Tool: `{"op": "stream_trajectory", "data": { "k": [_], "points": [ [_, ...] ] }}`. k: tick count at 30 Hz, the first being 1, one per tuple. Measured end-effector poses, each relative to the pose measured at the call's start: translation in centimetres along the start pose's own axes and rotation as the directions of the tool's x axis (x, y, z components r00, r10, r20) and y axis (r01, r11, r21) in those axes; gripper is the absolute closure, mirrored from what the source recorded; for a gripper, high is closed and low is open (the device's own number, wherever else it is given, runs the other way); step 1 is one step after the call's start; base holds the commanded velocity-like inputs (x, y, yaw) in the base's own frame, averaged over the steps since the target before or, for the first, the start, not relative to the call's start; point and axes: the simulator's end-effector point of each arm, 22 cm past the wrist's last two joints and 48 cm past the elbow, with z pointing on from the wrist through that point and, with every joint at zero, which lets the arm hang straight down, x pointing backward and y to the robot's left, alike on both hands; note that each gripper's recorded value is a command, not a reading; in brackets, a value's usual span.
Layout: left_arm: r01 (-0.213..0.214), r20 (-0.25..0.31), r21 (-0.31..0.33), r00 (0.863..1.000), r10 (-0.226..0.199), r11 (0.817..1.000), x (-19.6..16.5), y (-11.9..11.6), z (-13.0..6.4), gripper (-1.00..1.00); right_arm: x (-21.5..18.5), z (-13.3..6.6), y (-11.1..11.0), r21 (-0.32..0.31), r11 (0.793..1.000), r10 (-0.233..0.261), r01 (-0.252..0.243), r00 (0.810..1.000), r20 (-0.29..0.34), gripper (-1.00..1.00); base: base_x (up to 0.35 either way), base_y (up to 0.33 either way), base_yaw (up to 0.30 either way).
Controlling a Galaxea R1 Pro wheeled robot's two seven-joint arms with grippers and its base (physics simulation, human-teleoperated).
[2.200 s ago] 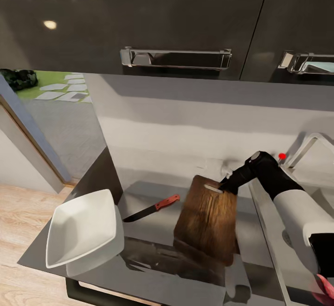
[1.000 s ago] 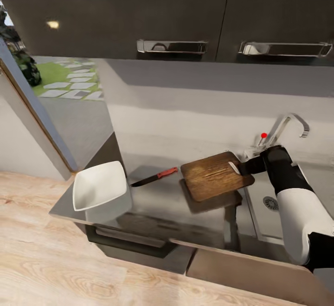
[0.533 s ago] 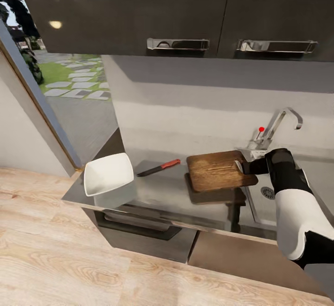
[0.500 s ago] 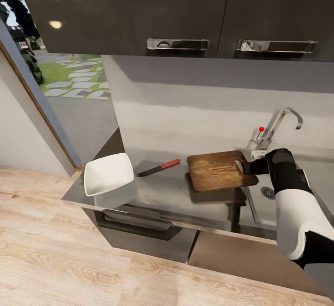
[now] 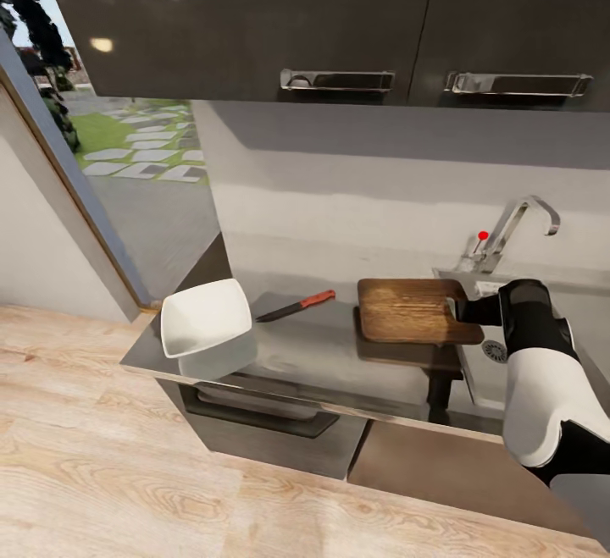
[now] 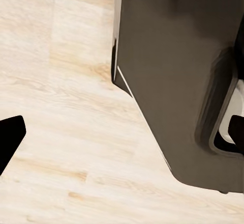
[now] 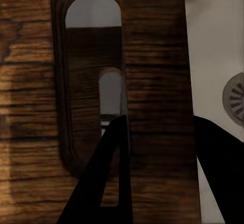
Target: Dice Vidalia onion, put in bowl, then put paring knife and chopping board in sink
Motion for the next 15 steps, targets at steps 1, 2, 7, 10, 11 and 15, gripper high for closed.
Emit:
{"op": "stream_trajectory", "data": {
  "k": [1,2,7,10,11,15],
  "points": [
    [-0.012,0.0,0.003,1.0,0.012,1.0,0.02,-0.07,0.0,-1.0,0.08,0.08,0.04,0.001,1.0,0.001,-0.001,1.0,-0.002,1.0,0.0,0.002,0.0],
    [-0.014,0.0,0.003,1.0,0.014,1.0,0.02,-0.08,0.0,-1.0,0.08,0.08,0.0,0.003,1.0,0.0,0.0,1.0,-0.002,1.0,-0.017,0.002,0.0],
    [-0.018,0.0,0.004,1.0,0.018,1.0,-0.01,-0.11,0.0,-1.0,0.22,0.27,0.04,0.015,1.0,-0.001,0.001,1.0,-0.006,1.0,-0.111,0.037,0.0],
    [-0.021,-0.001,0.005,1.0,0.021,1.0,0.03,-0.13,0.0,-1.0,0.27,0.36,0.23,0.017,1.0,-0.001,0.001,1.0,-0.007,1.0,-0.187,0.117,0.0],
    [-0.024,0.0,0.006,1.0,0.024,1.0,0.01,-0.15,0.0,-1.0,0.33,0.41,0.23,0.02,1.0,-0.002,0.002,1.0,-0.008,1.0,-0.203,0.155,0.0],
    [-0.03,0.0,0.004,1.0,0.03,1.0,-0.03,0.03,0.0,-1.0,0.43,0.51,0.22,0.025,1.0,0.0,0.0,1.0,-0.01,1.0,-0.205,0.179,0.0]
  ]
}}
